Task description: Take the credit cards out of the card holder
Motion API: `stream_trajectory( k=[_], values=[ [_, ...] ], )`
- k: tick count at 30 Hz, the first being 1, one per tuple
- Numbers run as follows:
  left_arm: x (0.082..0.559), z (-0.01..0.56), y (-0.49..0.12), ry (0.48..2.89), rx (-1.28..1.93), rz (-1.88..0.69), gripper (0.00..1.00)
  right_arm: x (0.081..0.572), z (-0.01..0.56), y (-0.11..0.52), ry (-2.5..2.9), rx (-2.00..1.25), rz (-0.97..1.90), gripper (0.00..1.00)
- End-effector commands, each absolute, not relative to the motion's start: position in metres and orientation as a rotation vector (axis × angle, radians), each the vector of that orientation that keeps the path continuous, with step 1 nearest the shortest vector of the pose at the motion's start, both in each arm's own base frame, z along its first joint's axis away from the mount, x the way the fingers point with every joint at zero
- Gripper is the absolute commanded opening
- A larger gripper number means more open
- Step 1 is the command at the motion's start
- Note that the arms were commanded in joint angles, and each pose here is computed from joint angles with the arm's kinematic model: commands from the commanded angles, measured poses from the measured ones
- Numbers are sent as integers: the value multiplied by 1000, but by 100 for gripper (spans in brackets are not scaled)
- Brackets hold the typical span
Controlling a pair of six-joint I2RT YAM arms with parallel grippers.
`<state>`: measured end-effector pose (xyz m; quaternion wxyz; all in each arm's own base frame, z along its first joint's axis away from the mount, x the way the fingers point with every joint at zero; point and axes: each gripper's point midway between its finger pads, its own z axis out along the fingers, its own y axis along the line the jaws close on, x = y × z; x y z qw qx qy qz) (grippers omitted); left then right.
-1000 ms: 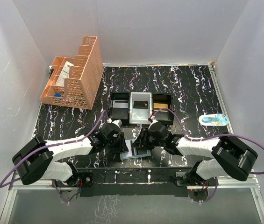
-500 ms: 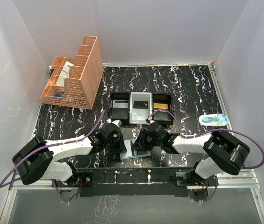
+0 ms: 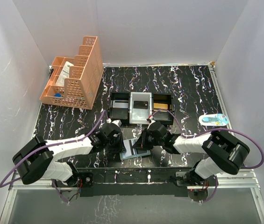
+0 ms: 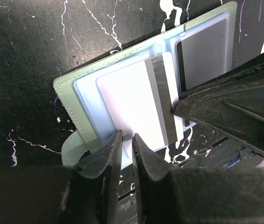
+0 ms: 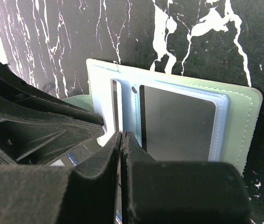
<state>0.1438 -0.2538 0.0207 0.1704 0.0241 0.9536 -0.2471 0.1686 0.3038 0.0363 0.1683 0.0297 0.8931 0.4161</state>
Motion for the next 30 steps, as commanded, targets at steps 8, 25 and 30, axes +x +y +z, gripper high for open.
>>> stream_trajectory(
  k=[8,25,30],
  values=[
    [135,6,-233,2776,103,-552,14,178,57,305,2447,97,1263,0],
    [153,54,-263,2633,160,-735,25,176,54,300,2455,112,1296,0],
    [157,79,-287,2545,198,-904,28,177,55,300,2446,120,1302,0]
  ],
)
